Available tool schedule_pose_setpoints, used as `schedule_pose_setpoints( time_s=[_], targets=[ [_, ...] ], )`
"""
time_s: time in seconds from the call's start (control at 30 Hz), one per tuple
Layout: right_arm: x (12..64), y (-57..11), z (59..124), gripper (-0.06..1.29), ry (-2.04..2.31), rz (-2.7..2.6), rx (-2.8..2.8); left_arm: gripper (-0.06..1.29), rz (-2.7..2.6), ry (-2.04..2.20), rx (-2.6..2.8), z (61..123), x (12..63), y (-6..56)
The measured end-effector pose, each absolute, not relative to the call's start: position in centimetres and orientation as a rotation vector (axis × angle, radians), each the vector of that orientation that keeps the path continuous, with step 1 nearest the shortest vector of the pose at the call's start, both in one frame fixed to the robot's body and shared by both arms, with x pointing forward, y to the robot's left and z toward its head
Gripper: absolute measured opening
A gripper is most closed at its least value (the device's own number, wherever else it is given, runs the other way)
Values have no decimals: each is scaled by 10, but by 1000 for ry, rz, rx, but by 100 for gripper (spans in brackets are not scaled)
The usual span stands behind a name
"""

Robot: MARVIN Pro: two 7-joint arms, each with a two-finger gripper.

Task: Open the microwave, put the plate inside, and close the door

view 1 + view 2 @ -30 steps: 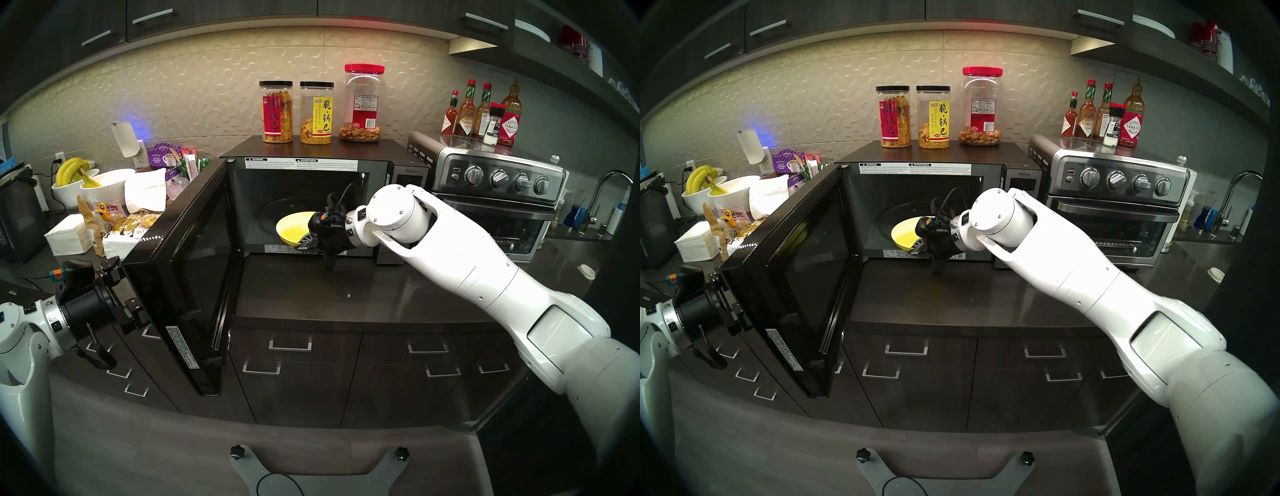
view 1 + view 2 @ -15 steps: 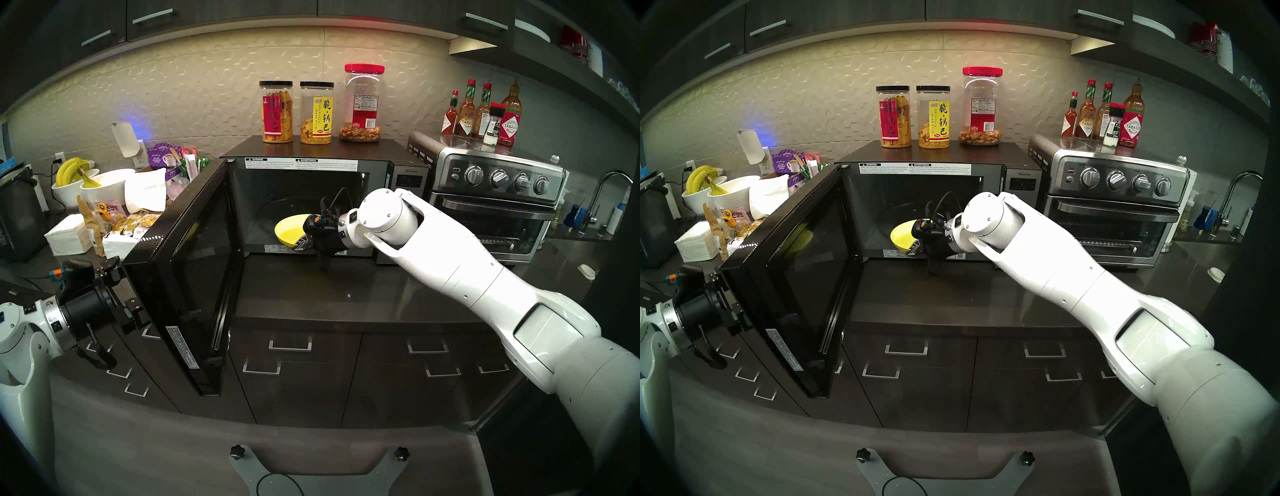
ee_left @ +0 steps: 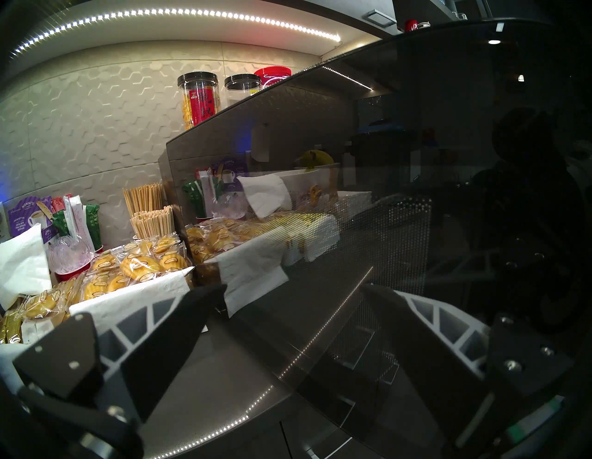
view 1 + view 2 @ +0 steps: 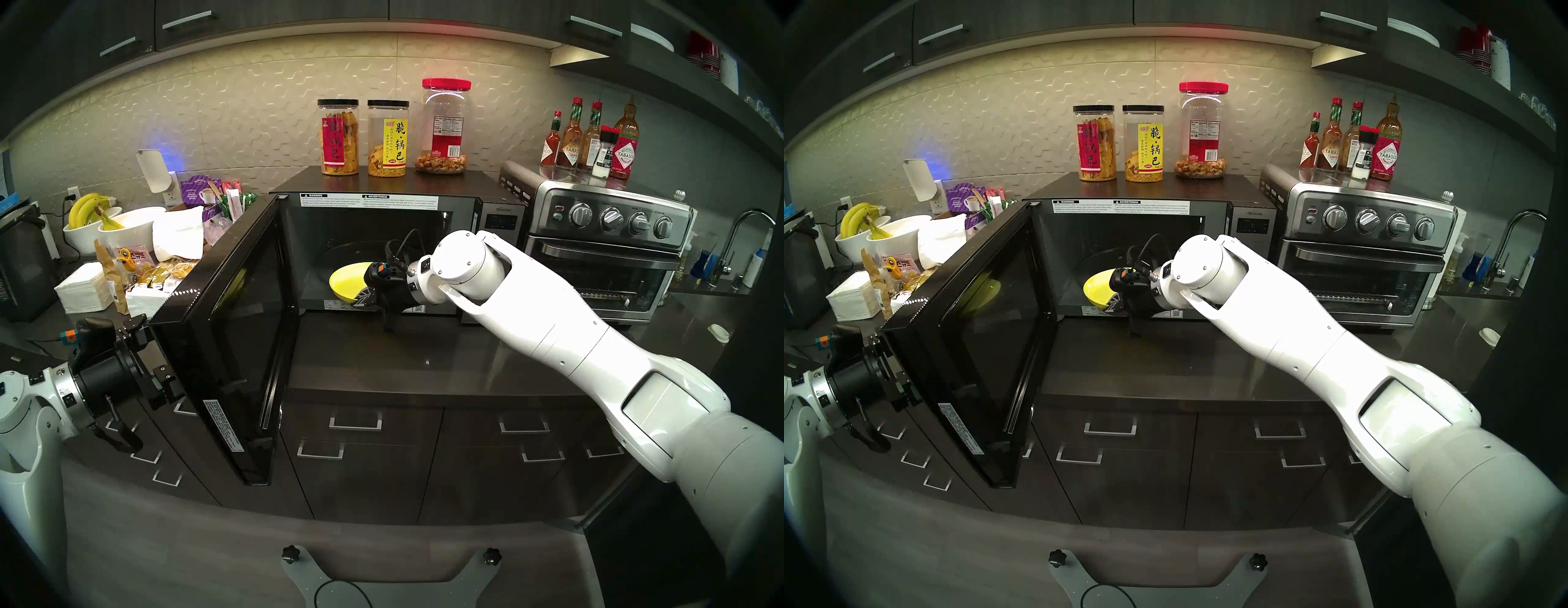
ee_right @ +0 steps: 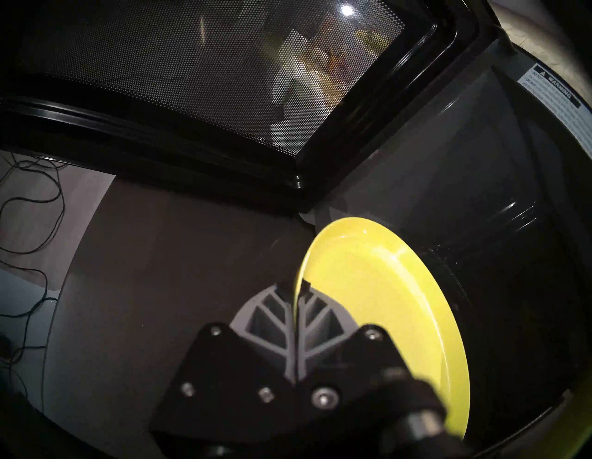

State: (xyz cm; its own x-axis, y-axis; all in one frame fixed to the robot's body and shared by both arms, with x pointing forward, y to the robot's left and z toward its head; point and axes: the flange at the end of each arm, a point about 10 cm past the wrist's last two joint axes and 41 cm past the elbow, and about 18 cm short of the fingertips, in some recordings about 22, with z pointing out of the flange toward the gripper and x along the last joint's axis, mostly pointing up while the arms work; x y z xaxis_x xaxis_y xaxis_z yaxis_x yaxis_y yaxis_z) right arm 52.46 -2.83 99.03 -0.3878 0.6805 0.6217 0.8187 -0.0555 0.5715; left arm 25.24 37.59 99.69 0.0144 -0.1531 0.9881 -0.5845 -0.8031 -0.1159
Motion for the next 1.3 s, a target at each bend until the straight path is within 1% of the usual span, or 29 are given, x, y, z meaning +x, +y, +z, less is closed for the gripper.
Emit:
schedule_pose_setpoints(
  time_s=[1.3],
  targets=[
    [526,-26,990,-2,-2058,-1436,-1648,123,1849,-758,1972,997,252,376]
  ],
)
